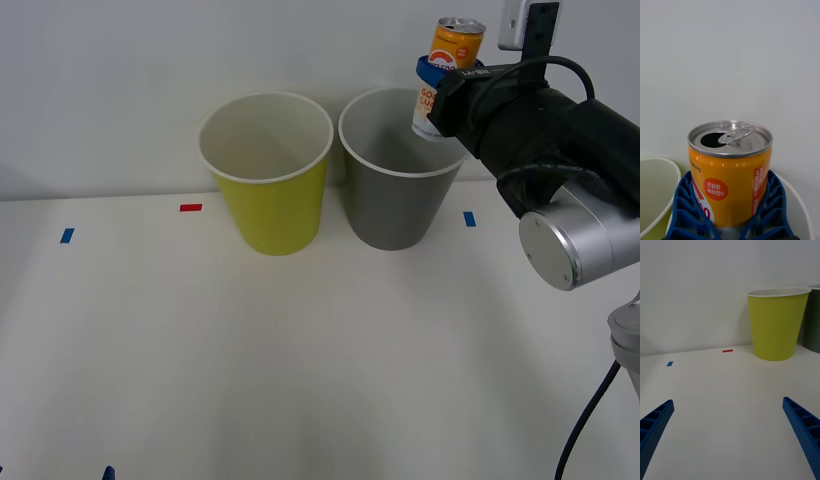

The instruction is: Put cans in the gray bin and PET bottles in the light green bin.

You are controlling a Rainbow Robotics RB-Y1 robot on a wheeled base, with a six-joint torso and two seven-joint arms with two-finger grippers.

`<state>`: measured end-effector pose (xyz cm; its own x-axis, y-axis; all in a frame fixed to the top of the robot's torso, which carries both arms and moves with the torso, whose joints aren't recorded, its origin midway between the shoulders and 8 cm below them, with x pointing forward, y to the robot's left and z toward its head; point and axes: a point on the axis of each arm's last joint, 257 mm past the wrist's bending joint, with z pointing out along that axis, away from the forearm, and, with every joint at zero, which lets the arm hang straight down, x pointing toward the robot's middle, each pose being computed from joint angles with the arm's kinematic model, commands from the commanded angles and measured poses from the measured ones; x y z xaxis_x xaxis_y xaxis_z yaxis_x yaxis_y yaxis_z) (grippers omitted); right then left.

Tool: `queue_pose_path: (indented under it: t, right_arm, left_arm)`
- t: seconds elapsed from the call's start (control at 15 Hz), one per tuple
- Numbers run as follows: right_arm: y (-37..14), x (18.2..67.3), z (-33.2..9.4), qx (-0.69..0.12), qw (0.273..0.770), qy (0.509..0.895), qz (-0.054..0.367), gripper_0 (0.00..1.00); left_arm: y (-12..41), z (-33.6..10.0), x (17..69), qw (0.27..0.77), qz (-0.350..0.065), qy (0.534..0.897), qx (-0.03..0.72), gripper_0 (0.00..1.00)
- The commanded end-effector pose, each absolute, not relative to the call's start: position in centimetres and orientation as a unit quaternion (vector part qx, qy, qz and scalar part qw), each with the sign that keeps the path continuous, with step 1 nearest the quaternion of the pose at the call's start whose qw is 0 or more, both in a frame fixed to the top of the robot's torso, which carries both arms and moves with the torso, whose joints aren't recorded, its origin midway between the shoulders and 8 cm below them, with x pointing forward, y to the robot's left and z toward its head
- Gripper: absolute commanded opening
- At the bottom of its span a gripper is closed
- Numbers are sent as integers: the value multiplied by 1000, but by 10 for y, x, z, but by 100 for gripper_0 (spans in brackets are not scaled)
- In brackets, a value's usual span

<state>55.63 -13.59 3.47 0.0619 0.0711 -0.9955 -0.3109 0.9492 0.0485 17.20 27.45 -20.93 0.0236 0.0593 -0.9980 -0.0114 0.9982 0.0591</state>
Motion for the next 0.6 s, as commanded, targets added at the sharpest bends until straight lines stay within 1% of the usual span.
queue_pose_path:
  t: [0.07,0.2,0.4,0.6]
  right_arm:
    - [-136,575,35,-88,725,668,142,0]
    - [-133,591,37,-90,729,663,144,0]
    - [-130,603,41,-105,746,643,138,0]
    - [-131,605,43,-113,754,633,133,0]
  left_arm:
    - [275,-209,172,715,25,698,17,100]
    - [275,-209,172,715,25,698,17,100]
    - [275,-209,172,715,25,698,17,100]
    - [275,-209,172,715,25,698,17,100]
